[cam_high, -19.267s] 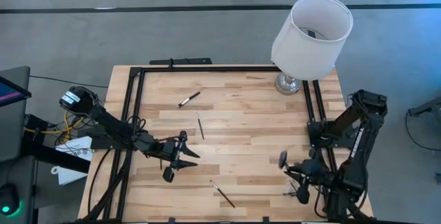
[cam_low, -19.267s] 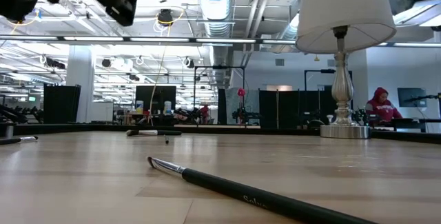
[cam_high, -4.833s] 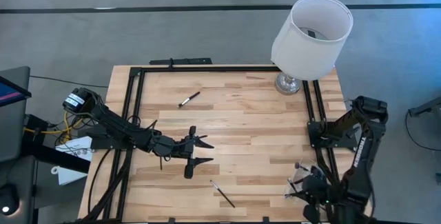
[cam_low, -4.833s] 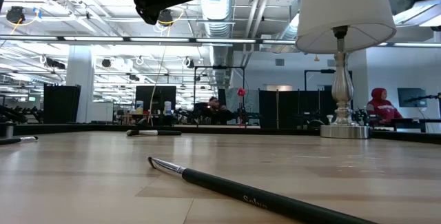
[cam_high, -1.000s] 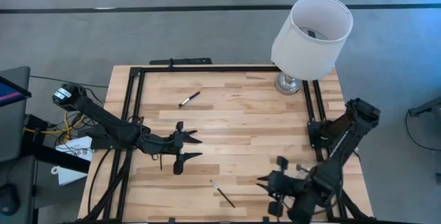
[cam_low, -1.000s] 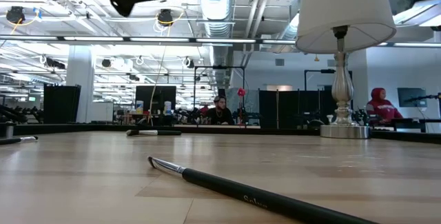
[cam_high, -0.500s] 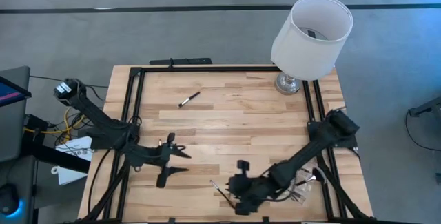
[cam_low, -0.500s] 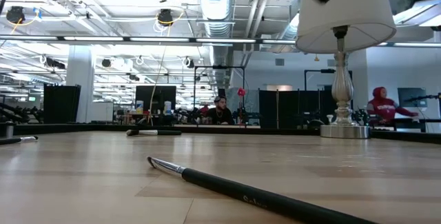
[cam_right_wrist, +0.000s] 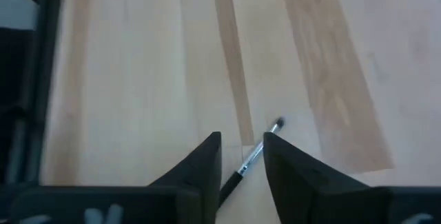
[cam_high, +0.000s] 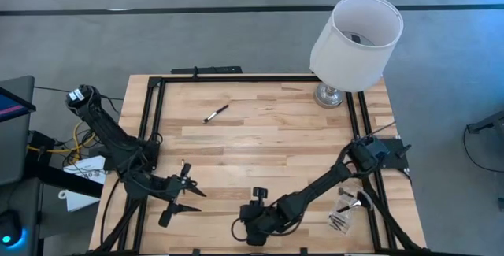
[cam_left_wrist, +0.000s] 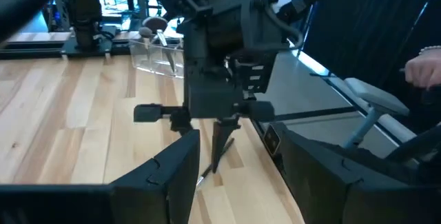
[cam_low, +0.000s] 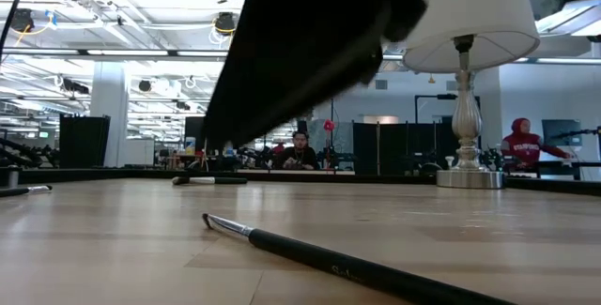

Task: Pick & Place Makeup Brushes
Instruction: Put the black eyeshadow brush into the transparent organizer

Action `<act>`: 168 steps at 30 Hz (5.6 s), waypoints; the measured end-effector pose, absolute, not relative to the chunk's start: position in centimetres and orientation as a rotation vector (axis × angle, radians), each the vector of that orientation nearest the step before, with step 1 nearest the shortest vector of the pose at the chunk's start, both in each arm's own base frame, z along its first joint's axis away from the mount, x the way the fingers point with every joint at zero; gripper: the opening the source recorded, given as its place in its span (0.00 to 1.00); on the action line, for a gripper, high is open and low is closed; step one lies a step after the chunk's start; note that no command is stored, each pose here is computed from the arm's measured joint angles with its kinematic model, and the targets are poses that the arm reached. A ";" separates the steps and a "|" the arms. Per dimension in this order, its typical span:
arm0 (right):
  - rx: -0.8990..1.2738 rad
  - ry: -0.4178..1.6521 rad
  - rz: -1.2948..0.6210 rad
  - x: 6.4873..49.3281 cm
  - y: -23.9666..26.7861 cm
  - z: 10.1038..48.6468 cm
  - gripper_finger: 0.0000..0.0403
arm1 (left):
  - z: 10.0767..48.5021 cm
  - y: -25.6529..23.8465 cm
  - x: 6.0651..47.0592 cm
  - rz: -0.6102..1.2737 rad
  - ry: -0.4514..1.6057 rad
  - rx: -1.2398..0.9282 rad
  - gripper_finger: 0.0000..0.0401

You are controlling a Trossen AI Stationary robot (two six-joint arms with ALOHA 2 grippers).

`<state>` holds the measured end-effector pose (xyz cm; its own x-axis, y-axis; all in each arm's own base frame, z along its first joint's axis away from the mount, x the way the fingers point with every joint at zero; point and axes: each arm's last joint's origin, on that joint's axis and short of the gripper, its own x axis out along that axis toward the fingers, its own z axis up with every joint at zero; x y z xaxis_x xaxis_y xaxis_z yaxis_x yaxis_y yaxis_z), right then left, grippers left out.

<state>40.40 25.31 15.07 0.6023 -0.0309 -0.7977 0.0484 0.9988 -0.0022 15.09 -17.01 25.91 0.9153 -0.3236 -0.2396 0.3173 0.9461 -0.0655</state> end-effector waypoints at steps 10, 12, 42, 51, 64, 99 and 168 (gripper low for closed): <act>0.104 0.990 -0.116 40.3 25.0 14.0 0.40 | 25.7 -17.0 15.0 -0.331 0.264 0.001 0.50; 0.105 0.982 -0.126 40.3 25.1 14.0 0.40 | 25.7 -17.0 15.0 -0.331 0.266 0.003 0.50; 0.038 1.007 -0.154 40.3 25.5 11.4 0.21 | 25.6 -16.8 15.1 -0.279 0.267 0.007 0.50; 0.010 1.032 -0.154 40.1 25.3 11.2 0.03 | 25.6 -16.8 15.1 -0.279 0.270 0.010 0.50; -0.064 1.038 -0.225 36.9 26.3 15.1 0.01 | 25.5 -16.8 15.1 -0.278 0.275 0.015 0.50; 0.278 1.194 -0.229 32.8 24.6 23.7 0.14 | 24.1 -15.4 16.0 -0.188 0.287 -0.038 0.50; 0.141 1.015 -0.465 22.9 26.9 28.2 0.01 | 24.0 -15.2 15.7 -0.206 0.289 -0.041 0.50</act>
<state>22.93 26.87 28.19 0.4400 -0.3084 -0.8434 0.4375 0.8938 -0.0986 15.70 -15.22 24.01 0.9377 -0.2078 -0.2784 0.1962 0.9781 -0.0692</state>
